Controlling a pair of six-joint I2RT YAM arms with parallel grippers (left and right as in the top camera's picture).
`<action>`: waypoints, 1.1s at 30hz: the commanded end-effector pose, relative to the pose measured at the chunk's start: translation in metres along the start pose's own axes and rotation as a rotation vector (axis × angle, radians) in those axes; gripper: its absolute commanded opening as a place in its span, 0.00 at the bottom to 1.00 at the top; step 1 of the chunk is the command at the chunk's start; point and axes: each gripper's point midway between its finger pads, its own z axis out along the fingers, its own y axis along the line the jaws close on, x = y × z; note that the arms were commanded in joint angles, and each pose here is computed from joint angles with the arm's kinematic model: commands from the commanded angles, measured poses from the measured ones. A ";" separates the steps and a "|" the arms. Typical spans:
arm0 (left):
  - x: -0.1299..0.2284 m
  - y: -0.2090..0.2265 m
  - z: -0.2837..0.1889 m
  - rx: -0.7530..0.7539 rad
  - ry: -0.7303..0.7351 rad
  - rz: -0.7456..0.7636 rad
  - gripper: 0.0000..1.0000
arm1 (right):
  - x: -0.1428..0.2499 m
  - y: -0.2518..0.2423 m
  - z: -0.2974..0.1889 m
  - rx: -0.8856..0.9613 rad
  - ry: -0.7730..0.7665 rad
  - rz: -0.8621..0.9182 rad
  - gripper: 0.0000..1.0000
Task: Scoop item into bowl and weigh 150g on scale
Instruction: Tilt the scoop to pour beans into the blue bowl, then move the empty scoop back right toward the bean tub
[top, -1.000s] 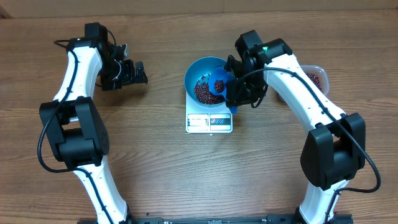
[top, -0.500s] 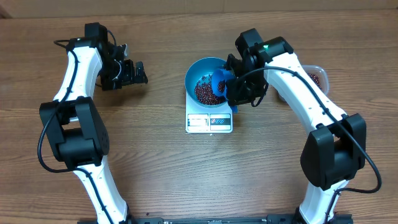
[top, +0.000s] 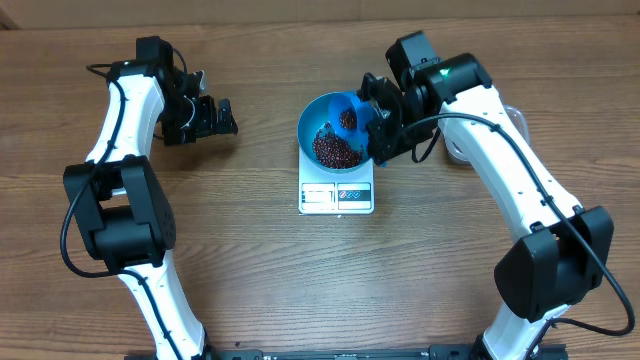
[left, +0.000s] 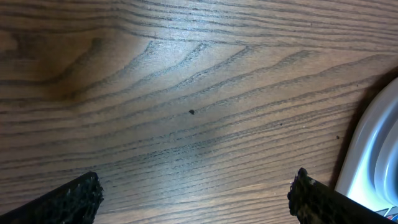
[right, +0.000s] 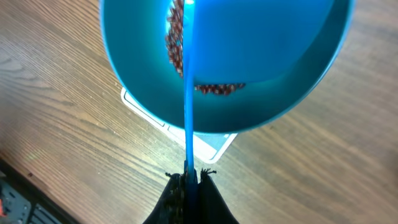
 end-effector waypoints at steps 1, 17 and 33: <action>-0.001 -0.002 0.003 -0.001 0.002 0.023 1.00 | -0.017 -0.002 -0.033 0.099 -0.091 -0.093 0.04; -0.001 -0.002 0.003 -0.001 0.002 0.022 1.00 | -0.019 0.007 -0.045 0.655 0.000 -0.381 0.04; -0.001 -0.002 0.003 -0.001 0.002 0.023 0.99 | -0.035 0.029 -0.041 0.652 -0.075 -0.420 0.04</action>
